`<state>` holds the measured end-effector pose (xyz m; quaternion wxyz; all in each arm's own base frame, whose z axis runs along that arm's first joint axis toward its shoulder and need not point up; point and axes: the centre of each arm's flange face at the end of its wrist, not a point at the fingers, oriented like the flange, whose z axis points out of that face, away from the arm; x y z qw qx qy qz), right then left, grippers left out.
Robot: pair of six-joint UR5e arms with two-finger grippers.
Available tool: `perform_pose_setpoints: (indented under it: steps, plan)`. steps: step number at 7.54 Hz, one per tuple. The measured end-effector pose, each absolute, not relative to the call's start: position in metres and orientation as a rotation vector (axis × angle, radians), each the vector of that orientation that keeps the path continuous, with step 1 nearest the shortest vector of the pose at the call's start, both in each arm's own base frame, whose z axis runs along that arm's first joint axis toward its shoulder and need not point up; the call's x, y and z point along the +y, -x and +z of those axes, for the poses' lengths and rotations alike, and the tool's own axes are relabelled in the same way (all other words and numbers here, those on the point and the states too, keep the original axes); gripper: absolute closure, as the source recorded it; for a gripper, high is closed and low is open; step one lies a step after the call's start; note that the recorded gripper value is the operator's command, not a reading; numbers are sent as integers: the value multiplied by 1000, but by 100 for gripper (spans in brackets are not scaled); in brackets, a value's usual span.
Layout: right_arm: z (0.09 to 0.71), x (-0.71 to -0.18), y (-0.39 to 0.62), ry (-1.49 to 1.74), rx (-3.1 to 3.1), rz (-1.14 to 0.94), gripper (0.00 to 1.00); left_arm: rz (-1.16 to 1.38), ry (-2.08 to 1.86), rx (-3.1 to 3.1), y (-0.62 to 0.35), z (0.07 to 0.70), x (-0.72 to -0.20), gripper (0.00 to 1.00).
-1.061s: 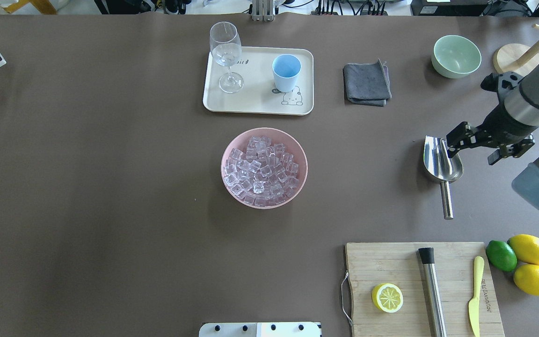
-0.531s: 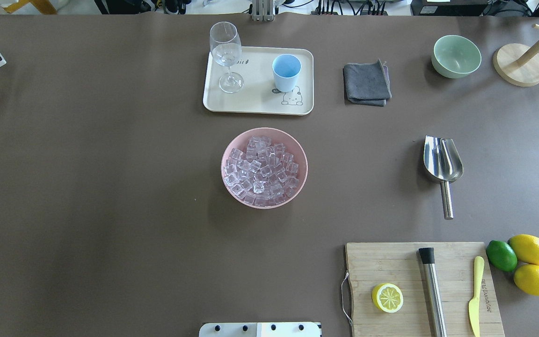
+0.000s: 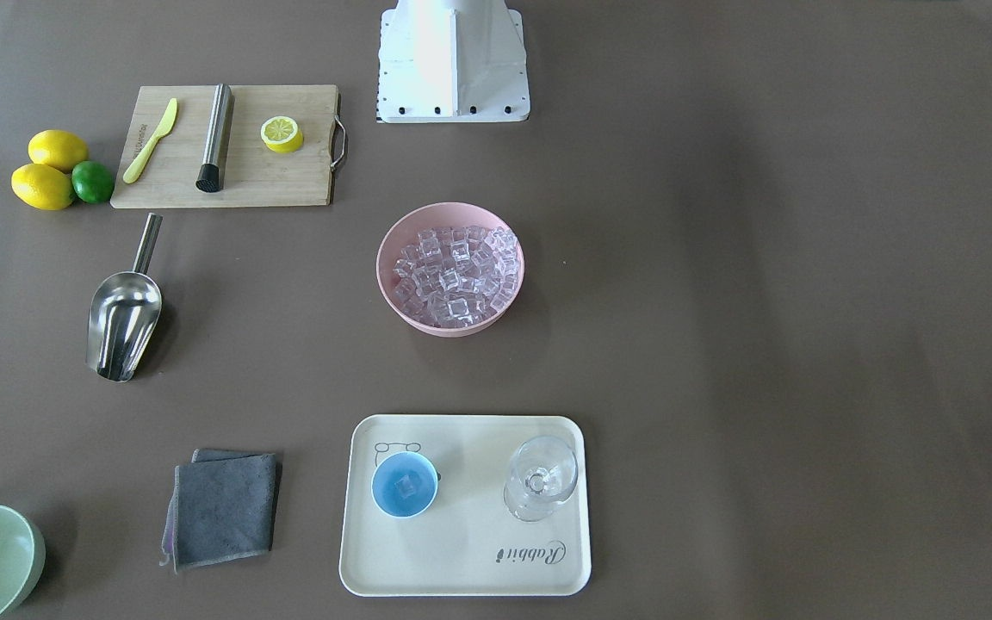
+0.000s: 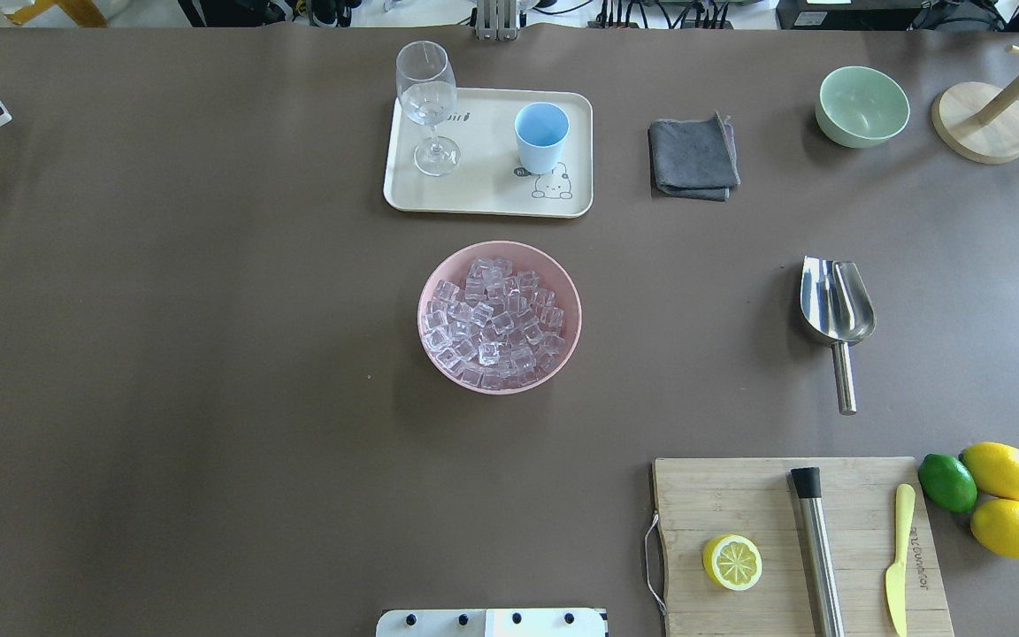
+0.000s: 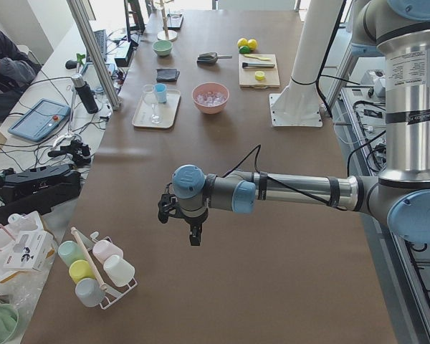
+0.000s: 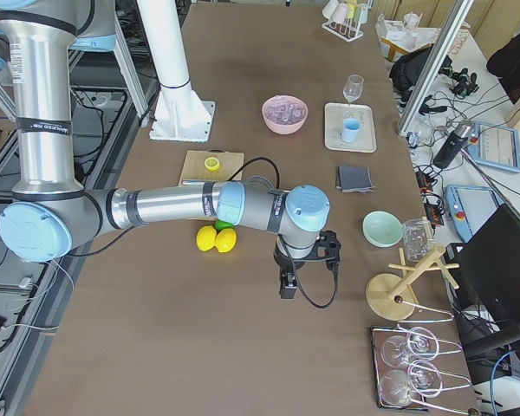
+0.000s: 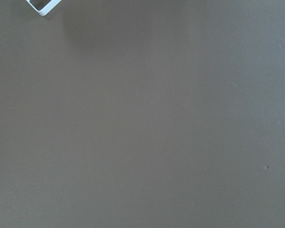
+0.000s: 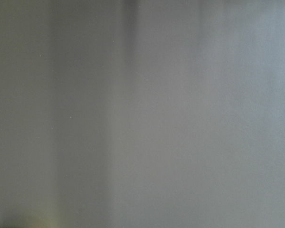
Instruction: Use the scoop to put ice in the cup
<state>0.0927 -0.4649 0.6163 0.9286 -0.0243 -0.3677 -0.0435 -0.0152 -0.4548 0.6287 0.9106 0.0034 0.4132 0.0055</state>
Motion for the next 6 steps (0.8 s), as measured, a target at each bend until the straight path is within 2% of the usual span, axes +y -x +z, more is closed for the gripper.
perform_pose_setpoints:
  steps: [6]
  plan:
    - [651, -460, -93, 45, -758, -91, 0, 9, 1, 852, 14, 634, -456, 2]
